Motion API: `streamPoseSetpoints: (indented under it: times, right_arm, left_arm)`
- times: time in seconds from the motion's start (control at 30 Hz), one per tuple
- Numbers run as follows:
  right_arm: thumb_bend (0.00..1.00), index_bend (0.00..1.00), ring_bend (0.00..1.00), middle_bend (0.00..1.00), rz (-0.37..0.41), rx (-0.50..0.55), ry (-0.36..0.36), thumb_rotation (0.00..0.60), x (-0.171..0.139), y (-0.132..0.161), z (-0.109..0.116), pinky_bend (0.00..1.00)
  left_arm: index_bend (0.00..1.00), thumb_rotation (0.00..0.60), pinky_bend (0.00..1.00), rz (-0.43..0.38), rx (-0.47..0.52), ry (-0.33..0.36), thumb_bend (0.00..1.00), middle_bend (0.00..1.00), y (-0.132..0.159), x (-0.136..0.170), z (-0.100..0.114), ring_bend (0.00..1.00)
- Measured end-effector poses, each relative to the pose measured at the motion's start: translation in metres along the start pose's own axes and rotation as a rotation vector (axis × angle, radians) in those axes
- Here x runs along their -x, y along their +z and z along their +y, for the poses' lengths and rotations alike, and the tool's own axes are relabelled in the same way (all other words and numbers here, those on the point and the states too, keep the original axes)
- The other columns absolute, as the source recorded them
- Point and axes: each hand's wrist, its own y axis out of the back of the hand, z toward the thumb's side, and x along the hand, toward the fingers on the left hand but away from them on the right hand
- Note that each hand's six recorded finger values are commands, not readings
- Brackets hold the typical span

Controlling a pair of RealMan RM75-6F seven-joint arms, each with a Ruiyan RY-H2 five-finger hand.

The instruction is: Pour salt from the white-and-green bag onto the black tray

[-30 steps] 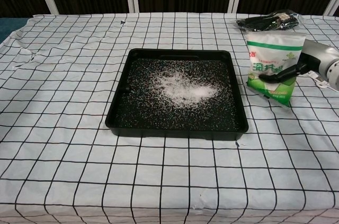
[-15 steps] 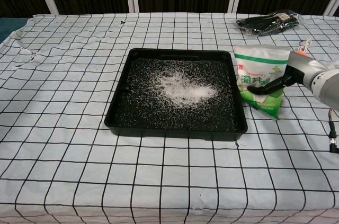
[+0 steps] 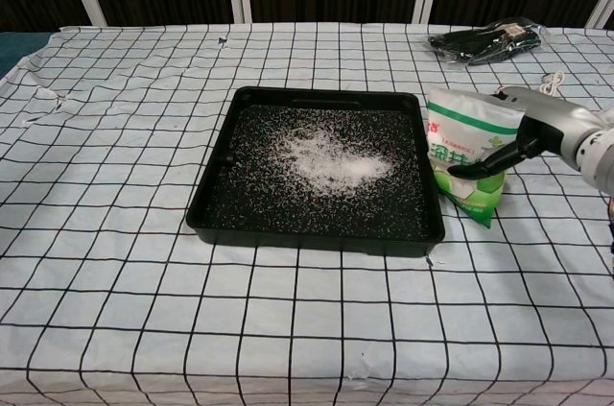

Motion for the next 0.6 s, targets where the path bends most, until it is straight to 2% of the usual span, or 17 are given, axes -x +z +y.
streamPoseSetpoints:
  times: [0.27, 0.6]
  right_arm:
    - [0.17, 0.26, 0.26, 0.16, 0.012, 0.016, 0.009, 0.6, -0.014, 0.002, -0.001, 0.38]
    - [0.17, 0.25, 0.25, 0.16, 0.035, -0.041, 0.015, 0.6, -0.033, 0.007, -0.005, 0.37]
  left_arm:
    - [0.17, 0.6, 0.12, 0.004, -0.001, 0.003, 0.3, 0.09, 0.0, 0.0, 0.0, 0.03]
    - [0.17, 0.6, 0.12, 0.006, 0.0, 0.004, 0.3, 0.09, 0.0, 0.0, 0.0, 0.03]
